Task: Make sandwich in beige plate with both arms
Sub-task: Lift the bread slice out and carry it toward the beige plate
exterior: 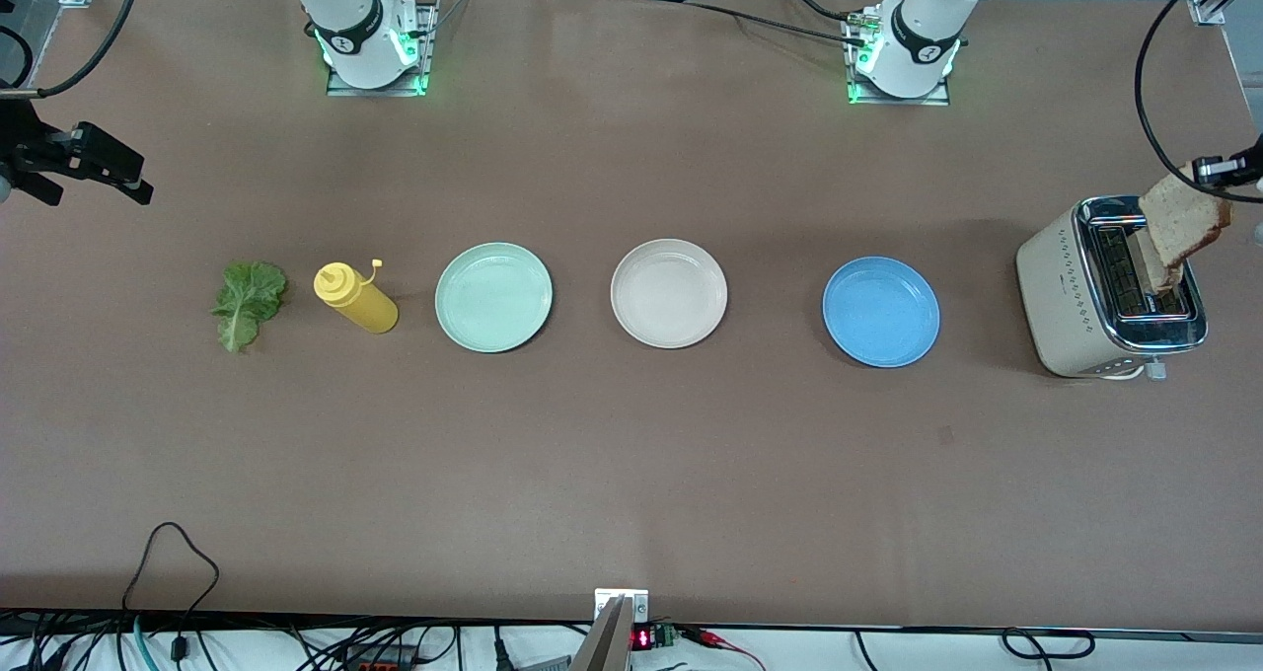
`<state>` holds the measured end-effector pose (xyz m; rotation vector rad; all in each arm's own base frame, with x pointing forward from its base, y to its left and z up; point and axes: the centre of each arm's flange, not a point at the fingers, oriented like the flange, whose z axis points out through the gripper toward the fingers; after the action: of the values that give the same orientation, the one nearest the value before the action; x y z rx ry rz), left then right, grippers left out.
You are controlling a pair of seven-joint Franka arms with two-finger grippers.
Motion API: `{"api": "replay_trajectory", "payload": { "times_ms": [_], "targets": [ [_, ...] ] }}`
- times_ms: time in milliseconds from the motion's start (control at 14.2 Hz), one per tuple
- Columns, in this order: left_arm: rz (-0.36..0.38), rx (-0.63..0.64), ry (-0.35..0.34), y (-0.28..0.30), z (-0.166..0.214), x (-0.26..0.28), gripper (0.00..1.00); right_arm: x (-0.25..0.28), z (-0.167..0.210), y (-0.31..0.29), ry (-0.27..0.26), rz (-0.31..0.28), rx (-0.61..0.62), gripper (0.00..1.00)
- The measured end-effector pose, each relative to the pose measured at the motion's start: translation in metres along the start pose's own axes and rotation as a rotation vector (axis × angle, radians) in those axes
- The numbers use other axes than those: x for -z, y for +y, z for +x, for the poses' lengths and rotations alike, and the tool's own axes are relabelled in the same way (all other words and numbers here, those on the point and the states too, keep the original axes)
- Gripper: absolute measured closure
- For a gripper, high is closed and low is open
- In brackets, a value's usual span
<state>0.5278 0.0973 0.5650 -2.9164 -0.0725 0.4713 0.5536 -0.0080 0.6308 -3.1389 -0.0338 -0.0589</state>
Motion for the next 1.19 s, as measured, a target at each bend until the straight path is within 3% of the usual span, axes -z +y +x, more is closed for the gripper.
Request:
{"api": "replay_trajectory", "payload": {
  "times_ms": [211, 351, 492, 773, 1194],
  "targets": [
    [-0.027, -0.112, -0.011, 0.065, -0.006, 0.021, 0.92, 0.0, 0.0, 0.0, 0.0, 0.0, 0.0, 0.0],
    [-0.1, -0.15, -0.028, 0.109, -0.003, 0.019, 0.92, 0.0, 0.0, 0.0, 0.0, 0.0, 0.0, 0.0],
    [-0.224, -0.166, -0.074, 0.146, 0.009, 0.007, 0.92, 0.0, 0.0, 0.0, 0.0, 0.0, -0.001, 0.0],
    [-0.54, -0.201, -0.129, 0.199, 0.051, -0.025, 0.93, 0.0, 0.0, 0.0, 0.0, 0.0, -0.001, 0.0],
    [-0.88, -0.162, -0.148, 0.276, 0.094, -0.078, 0.94, 0.0, 0.0, 0.0, 0.0, 0.0, -0.001, 0.0]
  ]
}}
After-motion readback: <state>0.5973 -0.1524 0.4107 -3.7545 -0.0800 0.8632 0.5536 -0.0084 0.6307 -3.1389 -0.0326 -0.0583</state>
